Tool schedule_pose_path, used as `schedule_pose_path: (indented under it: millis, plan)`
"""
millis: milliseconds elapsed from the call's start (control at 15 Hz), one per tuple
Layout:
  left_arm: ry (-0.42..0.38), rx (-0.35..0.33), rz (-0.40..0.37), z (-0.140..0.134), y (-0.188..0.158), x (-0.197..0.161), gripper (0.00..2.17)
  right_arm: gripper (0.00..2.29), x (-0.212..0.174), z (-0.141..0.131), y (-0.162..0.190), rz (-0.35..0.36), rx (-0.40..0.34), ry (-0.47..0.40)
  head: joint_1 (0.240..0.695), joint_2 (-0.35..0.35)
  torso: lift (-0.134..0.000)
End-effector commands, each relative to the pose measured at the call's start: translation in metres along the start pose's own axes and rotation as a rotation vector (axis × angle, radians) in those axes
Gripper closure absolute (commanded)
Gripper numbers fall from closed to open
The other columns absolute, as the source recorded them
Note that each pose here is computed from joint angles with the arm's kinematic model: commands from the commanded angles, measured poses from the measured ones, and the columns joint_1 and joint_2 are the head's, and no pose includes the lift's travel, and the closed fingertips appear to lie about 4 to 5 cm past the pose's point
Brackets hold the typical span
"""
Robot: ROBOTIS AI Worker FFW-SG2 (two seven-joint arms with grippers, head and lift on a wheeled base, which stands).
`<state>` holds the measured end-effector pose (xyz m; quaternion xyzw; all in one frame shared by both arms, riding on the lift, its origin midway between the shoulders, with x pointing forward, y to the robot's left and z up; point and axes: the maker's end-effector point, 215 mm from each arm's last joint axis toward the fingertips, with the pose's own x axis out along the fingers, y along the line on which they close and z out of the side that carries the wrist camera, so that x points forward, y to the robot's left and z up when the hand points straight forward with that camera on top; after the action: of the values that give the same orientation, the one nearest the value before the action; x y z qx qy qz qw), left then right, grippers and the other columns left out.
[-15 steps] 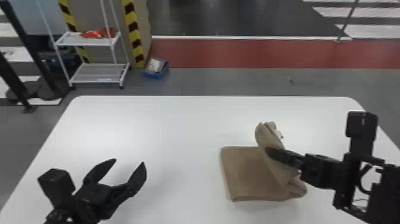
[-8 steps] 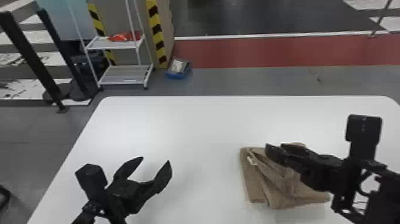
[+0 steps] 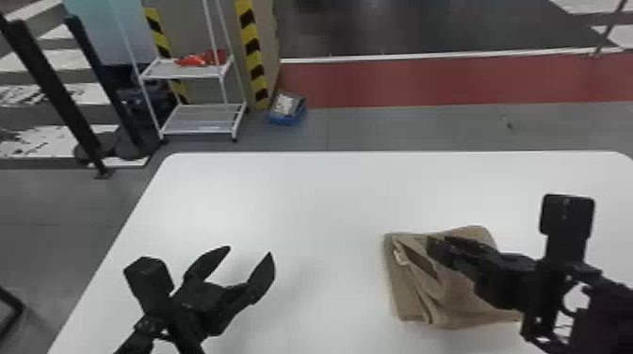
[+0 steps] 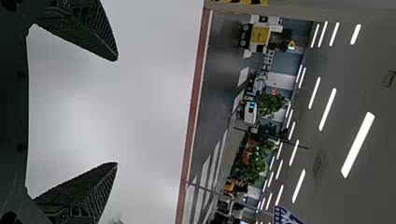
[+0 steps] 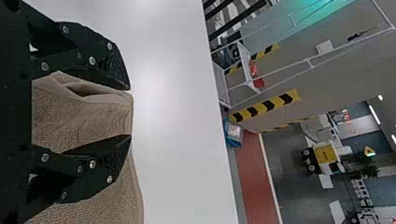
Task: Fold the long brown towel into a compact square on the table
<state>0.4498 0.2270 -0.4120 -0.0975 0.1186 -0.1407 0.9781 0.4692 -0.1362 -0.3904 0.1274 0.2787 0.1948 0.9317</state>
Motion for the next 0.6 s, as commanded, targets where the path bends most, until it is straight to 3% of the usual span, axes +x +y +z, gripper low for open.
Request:
schedule_pose_path:
  millis: [0,533]
  plan:
    - [-0.002,0.000,-0.002,0.001,-0.001,0.001,0.08,2.01,0.009,-0.020,0.004,-0.001,-0.011,0.052,0.695,0.110,-0.124]
    - [0.003,0.000,0.004,-0.002,0.003,0.001,0.08,2.01,0.032,-0.080,0.066,0.105,-0.081,0.187,0.695,0.188,-0.124]
